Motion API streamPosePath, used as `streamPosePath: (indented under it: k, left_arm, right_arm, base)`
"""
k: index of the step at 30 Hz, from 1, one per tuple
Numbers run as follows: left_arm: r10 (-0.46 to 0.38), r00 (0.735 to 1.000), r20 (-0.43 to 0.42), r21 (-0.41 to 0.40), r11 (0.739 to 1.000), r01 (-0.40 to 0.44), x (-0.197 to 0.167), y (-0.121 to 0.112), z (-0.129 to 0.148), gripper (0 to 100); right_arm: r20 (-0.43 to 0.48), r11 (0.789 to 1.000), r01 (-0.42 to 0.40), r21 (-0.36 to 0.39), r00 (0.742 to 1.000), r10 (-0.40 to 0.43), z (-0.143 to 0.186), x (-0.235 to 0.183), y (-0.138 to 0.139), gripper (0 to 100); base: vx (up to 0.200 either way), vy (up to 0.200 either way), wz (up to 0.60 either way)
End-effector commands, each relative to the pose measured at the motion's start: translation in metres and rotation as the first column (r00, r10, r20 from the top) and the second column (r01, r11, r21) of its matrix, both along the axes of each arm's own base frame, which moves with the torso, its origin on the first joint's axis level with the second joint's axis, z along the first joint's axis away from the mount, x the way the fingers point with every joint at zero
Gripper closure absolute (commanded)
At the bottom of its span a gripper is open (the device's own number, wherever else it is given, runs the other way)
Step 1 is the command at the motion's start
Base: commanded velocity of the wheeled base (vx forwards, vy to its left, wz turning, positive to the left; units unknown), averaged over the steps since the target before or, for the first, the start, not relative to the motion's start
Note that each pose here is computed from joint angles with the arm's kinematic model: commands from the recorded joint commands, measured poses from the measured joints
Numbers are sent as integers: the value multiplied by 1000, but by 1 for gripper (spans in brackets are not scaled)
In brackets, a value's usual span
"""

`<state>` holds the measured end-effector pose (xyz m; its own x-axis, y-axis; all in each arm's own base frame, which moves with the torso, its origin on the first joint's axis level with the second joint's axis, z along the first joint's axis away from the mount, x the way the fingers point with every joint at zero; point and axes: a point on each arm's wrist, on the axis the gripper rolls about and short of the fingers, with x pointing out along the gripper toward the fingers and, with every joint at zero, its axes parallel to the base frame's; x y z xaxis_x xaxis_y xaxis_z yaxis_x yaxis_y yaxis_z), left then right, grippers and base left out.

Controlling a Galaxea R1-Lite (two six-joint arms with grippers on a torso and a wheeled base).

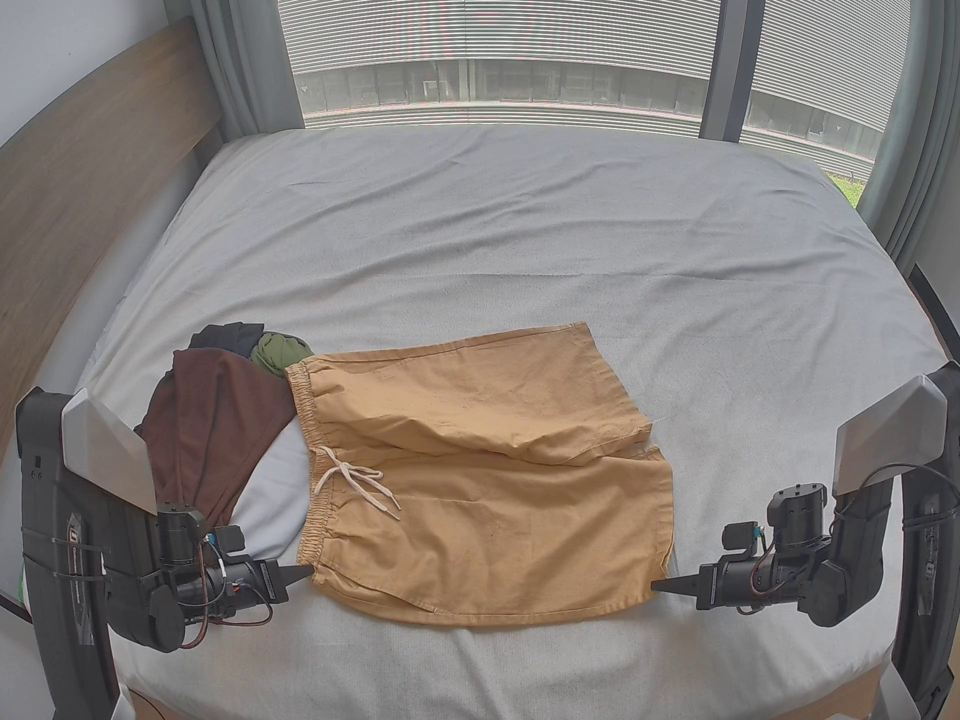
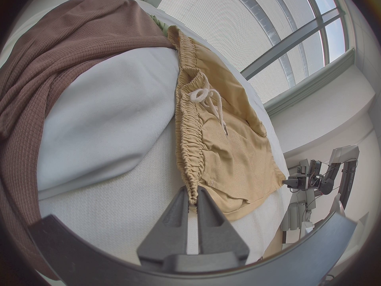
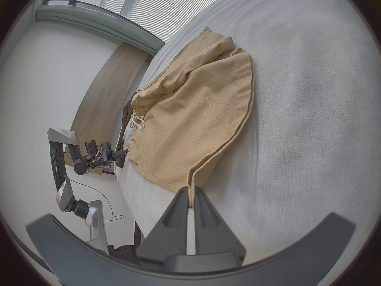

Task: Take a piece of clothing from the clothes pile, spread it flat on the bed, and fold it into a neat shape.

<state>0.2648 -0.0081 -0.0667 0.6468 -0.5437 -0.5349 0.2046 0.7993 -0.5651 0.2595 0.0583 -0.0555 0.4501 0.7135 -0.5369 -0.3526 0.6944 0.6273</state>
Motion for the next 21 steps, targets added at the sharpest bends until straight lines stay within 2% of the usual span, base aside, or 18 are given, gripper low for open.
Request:
streamPosePath:
  k: [1,9,13,21]
  left_arm:
    - [2,999,40,-3,1000,-2,1,0,14,100]
    - [3,998,69,-11,1000,-2,-16,2,40,100]
    - [2,999,42,-12,1000,-1,-28,2,44,100]
    - [-13,1000,15,-25,1000,14,-44,1,51,100]
  right_arm:
    - [22,1000,5,4,1000,-5,11,-15,-4,100]
    - [31,999,53,4,998,-53,16,-23,-17,100]
    - [21,997,76,2,997,-76,16,-25,-23,100]
    - [8,998,47,-40,999,-47,15,-40,-26,100]
  base:
    - [0,0,0]
    - [0,0,0]
    - [0,0,0]
    - [0,0,0]
